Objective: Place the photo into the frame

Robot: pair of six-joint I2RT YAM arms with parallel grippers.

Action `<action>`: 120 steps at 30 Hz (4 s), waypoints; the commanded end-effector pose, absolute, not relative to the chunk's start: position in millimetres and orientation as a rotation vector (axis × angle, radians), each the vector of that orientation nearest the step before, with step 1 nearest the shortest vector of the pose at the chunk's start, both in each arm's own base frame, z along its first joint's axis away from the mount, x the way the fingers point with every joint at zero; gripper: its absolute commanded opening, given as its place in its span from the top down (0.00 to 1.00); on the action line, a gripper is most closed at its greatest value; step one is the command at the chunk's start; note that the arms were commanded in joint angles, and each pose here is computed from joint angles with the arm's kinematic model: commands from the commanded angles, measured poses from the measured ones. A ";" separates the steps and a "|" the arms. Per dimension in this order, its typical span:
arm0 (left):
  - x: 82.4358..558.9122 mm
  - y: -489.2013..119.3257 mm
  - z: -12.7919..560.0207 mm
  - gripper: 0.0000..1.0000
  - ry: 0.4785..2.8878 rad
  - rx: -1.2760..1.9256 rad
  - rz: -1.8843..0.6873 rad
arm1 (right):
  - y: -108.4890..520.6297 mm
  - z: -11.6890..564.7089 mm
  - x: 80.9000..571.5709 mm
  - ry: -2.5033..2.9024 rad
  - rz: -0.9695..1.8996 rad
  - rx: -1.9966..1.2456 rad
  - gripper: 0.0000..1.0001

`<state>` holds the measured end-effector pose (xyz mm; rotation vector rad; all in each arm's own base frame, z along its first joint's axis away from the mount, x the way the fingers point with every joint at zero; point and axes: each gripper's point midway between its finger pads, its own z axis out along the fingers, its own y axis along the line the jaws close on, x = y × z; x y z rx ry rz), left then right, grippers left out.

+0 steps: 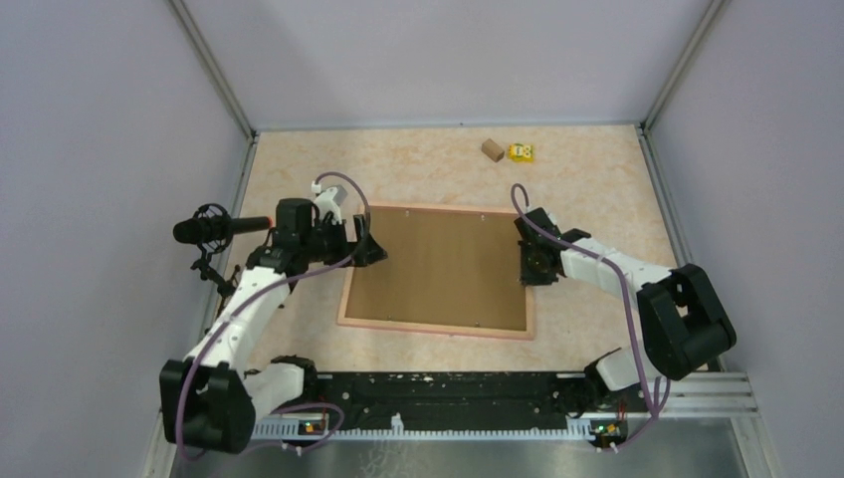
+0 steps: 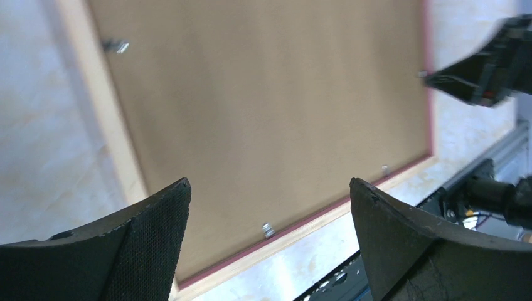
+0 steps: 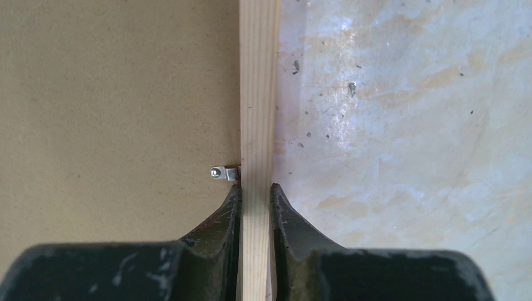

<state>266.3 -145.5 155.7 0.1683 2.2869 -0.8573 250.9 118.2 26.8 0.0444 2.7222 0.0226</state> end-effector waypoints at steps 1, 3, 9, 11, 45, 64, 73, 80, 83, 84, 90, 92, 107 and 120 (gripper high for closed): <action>229.1 -205.9 226.8 0.01 1.896 0.566 -1.015 | 118.6 12.1 216.5 2.822 0.059 0.181 0.97; 204.2 -226.0 239.8 0.01 1.784 0.681 -1.036 | 121.6 16.8 218.3 2.813 0.080 0.222 1.00; 143.0 -270.4 232.9 0.01 1.623 0.984 -1.025 | 143.3 55.7 231.2 2.755 0.244 0.226 1.00; 136.3 -283.2 215.3 0.01 1.648 1.069 -0.929 | 148.2 70.1 233.7 2.723 0.295 0.231 1.00; 122.6 -369.4 122.9 0.12 1.252 1.390 0.139 | 169.9 120.7 226.8 2.651 0.568 0.309 1.00; 105.4 -316.8 193.7 0.01 1.475 1.138 -0.640 | 182.7 -7.6 155.8 3.137 0.376 0.242 0.76; 73.5 -349.3 118.3 0.01 1.547 1.535 -0.631 | 139.9 19.9 174.4 3.141 -0.186 0.360 1.00; 73.0 -359.5 104.3 0.01 1.425 1.579 -0.474 | 150.9 62.7 192.8 3.026 0.087 0.404 1.00; 76.5 -361.3 89.3 0.01 1.379 1.622 -0.346 | 148.3 72.3 197.7 3.011 0.110 0.414 1.00; 81.1 -361.4 85.3 0.01 1.357 1.630 -0.279 | 150.5 75.6 197.0 3.018 0.137 0.417 1.00; 136.4 -349.4 94.1 0.01 1.273 1.404 0.204 | 158.0 82.4 195.9 3.020 0.227 0.420 1.00; 146.0 -350.3 103.2 0.01 1.219 1.344 0.289 | 161.3 80.3 192.4 3.032 0.262 0.417 1.00; 197.0 -371.9 102.7 0.40 1.188 1.367 0.418 | 163.9 99.3 184.1 2.975 0.371 0.448 1.00; 207.2 -369.0 205.8 0.93 1.236 1.154 0.423 | 175.4 176.2 223.5 2.638 0.624 0.188 0.55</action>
